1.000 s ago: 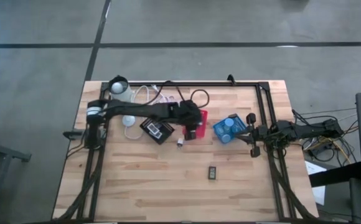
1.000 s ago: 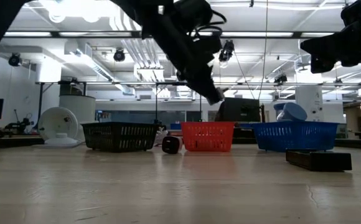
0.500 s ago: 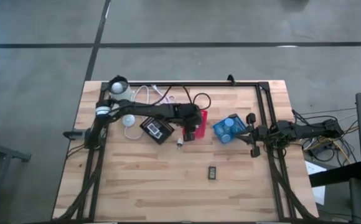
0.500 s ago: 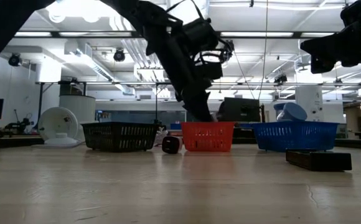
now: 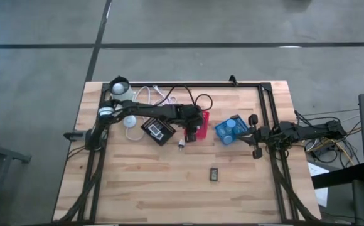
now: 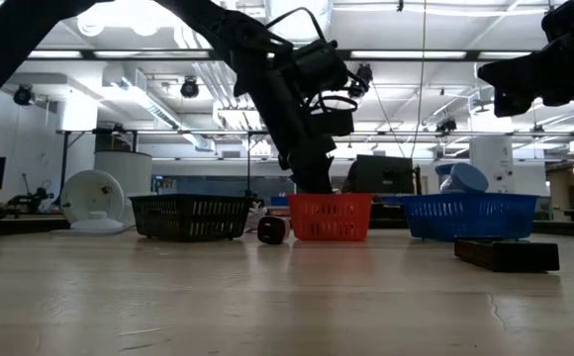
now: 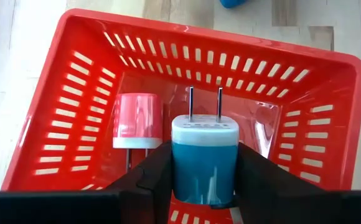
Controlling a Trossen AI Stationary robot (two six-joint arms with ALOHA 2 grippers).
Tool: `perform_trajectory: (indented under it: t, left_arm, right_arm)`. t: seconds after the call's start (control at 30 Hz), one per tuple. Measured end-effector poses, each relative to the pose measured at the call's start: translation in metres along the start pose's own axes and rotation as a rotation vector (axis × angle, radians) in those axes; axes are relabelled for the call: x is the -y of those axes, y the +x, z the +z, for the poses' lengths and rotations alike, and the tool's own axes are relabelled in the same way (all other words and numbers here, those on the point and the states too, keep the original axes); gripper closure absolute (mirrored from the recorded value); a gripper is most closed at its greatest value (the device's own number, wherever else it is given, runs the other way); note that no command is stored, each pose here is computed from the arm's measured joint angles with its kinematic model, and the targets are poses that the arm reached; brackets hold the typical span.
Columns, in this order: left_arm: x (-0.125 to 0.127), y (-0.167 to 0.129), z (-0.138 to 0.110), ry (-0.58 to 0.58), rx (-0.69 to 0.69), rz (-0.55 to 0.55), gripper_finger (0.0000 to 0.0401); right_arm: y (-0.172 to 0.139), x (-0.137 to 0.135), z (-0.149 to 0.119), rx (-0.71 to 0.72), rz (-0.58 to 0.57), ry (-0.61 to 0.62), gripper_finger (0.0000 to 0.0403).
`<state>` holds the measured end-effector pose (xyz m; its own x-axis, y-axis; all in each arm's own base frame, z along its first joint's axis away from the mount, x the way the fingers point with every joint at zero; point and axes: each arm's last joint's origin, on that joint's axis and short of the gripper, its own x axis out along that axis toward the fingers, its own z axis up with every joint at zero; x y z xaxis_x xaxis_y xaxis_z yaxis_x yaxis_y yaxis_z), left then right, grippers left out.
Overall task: Pick & Place Office items
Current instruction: Put the blue charger adapter into the red basket, then put the black digital clock into the black basket
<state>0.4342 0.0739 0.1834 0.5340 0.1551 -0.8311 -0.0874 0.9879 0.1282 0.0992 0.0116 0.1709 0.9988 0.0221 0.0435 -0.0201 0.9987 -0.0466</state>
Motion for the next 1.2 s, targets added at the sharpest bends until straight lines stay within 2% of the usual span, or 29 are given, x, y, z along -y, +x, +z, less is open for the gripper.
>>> perform_trajectory:
  t: [0.13,0.33,0.47,0.77,0.93,1.07,1.2]
  left_arm:
    - [0.0,0.0,0.0,-0.008,-0.002,-0.001,0.0265]
    - [0.001,0.004,-0.005,-0.028,-0.036,-0.009,0.0192]
    - [0.001,0.003,-0.003,-0.029,-0.023,-0.008,0.0162]
    - [0.001,-0.002,-0.001,-0.027,-0.01,-0.005,0.0148]
    - [-0.001,-0.02,0.005,-0.004,0.025,-0.001,0.0147]
    - [-0.002,-0.041,0.004,-0.001,-0.003,-0.002,0.0147]
    - [0.0,-0.088,0.004,0.017,-0.013,0.003,0.0156]
  right_arm:
    - [0.0,0.0,0.0,0.0,0.0,0.0,0.0374]
    - [0.0,0.0,0.0,0.0,0.001,0.009,0.0374]
    - [0.0,0.0,0.0,0.002,0.0,0.009,0.0374]
    - [0.0,0.0,0.0,0.002,0.0,0.017,0.0374]
    - [0.0,0.0,0.0,0.003,0.0,0.016,0.0374]
    - [0.0,0.0,0.0,0.003,0.0,0.016,0.0374]
    - [0.0,0.0,0.0,0.002,-0.001,0.001,0.0374]
